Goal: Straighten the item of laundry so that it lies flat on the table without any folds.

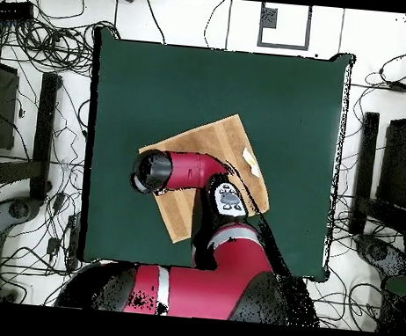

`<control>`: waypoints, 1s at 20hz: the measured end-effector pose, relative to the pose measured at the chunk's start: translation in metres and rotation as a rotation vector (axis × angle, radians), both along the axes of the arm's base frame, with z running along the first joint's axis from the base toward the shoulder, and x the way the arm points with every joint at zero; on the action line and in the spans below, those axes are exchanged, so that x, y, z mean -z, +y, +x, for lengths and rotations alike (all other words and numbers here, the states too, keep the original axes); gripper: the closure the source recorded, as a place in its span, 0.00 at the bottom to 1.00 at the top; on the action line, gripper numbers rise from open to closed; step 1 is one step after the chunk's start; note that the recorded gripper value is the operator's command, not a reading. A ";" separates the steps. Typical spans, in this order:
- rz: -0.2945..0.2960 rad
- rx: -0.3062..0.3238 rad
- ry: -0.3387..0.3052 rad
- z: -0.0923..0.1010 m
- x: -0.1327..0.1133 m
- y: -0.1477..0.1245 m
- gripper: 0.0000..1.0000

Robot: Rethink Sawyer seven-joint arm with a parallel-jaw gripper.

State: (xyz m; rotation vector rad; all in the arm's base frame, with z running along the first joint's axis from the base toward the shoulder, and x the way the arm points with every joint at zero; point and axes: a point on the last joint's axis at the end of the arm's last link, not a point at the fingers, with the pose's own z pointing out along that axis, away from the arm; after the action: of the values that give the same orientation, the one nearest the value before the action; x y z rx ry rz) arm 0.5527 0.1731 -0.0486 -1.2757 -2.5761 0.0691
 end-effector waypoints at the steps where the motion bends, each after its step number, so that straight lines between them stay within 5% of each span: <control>1: -0.002 0.000 0.000 0.000 0.000 0.000 1.00; 20: -0.044 0.052 -0.010 0.000 -0.002 0.009 1.00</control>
State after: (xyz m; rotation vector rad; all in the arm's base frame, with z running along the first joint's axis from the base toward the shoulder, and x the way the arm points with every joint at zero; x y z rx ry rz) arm 0.5524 0.1822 -0.0467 -1.3605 -2.5616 0.1098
